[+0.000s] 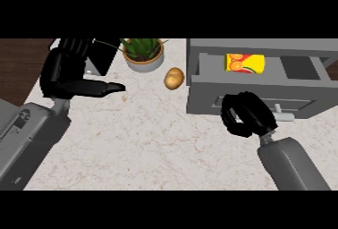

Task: Pick up the cup, place it into the drawer and close the drawer

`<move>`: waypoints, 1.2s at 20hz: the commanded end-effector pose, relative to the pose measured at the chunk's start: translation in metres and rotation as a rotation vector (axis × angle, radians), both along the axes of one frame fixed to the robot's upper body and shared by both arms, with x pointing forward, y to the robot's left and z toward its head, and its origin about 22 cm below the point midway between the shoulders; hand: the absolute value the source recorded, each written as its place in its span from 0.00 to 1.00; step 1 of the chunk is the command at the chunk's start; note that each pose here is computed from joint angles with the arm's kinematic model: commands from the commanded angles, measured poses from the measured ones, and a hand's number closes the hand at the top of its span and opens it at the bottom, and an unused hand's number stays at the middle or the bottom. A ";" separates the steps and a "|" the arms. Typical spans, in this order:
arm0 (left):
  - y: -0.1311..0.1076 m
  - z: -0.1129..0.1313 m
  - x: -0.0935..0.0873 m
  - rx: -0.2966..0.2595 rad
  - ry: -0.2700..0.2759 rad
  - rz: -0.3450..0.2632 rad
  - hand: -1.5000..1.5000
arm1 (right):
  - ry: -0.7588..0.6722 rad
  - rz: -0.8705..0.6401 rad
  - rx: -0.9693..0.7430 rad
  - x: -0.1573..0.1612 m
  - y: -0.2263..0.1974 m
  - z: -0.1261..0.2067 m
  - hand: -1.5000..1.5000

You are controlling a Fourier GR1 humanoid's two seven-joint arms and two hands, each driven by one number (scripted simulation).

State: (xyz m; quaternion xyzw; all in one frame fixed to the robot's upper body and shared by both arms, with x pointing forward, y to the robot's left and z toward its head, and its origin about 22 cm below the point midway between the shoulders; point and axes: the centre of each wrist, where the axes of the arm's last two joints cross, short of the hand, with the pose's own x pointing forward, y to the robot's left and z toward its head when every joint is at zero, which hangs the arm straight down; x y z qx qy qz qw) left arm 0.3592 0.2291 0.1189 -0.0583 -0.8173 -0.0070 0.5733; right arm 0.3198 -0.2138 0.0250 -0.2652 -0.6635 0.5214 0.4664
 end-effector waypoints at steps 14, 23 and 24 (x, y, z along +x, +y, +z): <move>0.040 -0.020 -0.029 -0.035 0.006 -0.028 0.00 | 0.116 -0.062 0.021 0.100 -0.017 -0.013 1.00; 0.044 -0.019 -0.031 -0.023 0.007 -0.093 0.00 | 0.146 -0.128 0.077 0.115 -0.065 0.026 1.00; 0.043 -0.017 -0.029 -0.024 -0.006 -0.093 0.00 | 0.144 -0.128 0.094 0.116 -0.068 0.030 1.00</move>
